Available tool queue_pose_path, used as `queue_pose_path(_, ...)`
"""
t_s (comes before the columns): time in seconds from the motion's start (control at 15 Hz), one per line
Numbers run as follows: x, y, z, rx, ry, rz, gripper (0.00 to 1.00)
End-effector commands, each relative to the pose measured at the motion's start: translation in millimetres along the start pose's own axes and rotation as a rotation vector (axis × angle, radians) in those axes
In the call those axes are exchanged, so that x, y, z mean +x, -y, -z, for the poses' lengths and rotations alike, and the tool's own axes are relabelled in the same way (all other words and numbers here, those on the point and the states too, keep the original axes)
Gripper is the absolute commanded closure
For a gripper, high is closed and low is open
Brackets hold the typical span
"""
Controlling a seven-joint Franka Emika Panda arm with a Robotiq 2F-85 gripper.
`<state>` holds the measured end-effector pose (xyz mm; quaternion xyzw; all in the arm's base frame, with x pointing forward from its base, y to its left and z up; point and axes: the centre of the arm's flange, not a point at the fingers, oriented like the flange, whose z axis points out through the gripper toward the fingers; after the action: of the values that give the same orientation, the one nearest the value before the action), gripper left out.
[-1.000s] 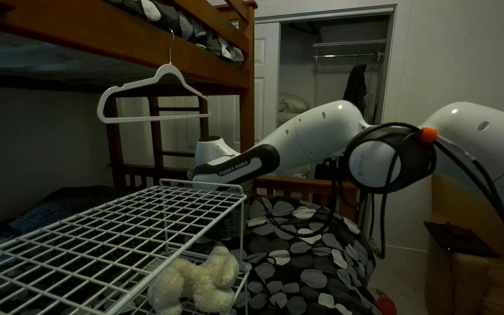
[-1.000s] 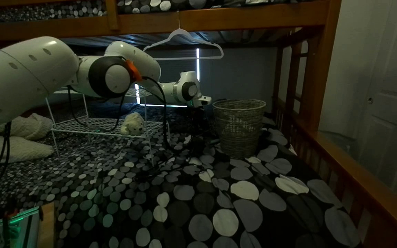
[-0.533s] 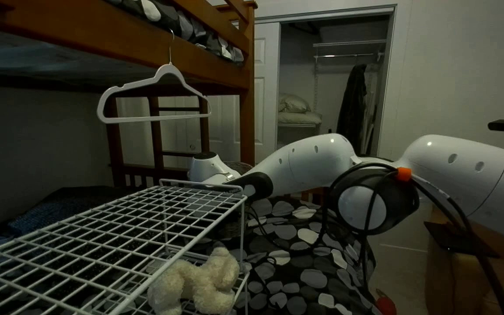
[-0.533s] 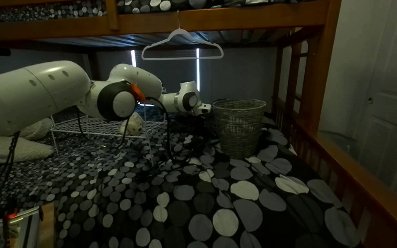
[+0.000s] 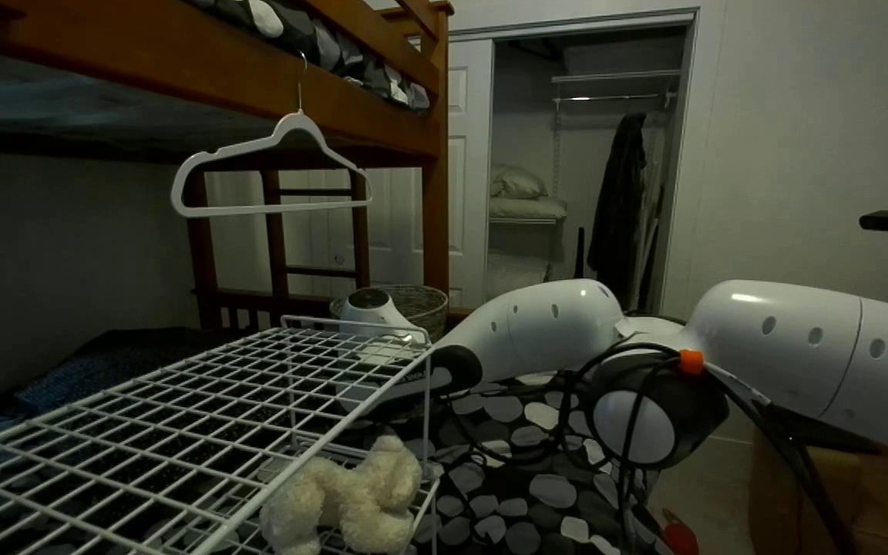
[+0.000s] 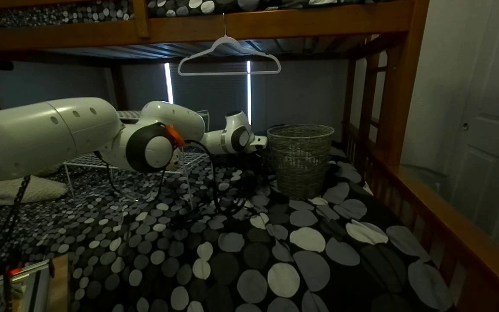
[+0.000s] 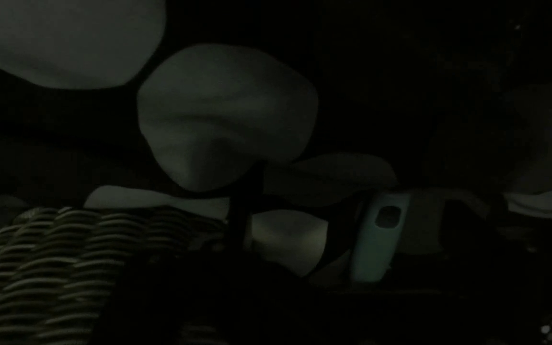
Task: Pull the rolling brush backward on the bed
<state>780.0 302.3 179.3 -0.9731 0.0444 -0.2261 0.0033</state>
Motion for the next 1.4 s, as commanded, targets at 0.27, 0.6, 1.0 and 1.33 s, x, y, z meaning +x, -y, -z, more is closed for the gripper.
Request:
queue_pose_path(0.27, -3, 2, -10, 0.046, -0.086, -0.004, 0.00)
queue_pose_path(0.6, 3, 8, -16, 0.074, -0.096, -0.033, 0.00)
queue_pose_path(1.0, 9, 27, -33, 0.093, -0.236, -0.093, 0.00)
queue_pose_path(1.33, -2, 27, -59, 0.075, -0.285, -0.143, 0.00)
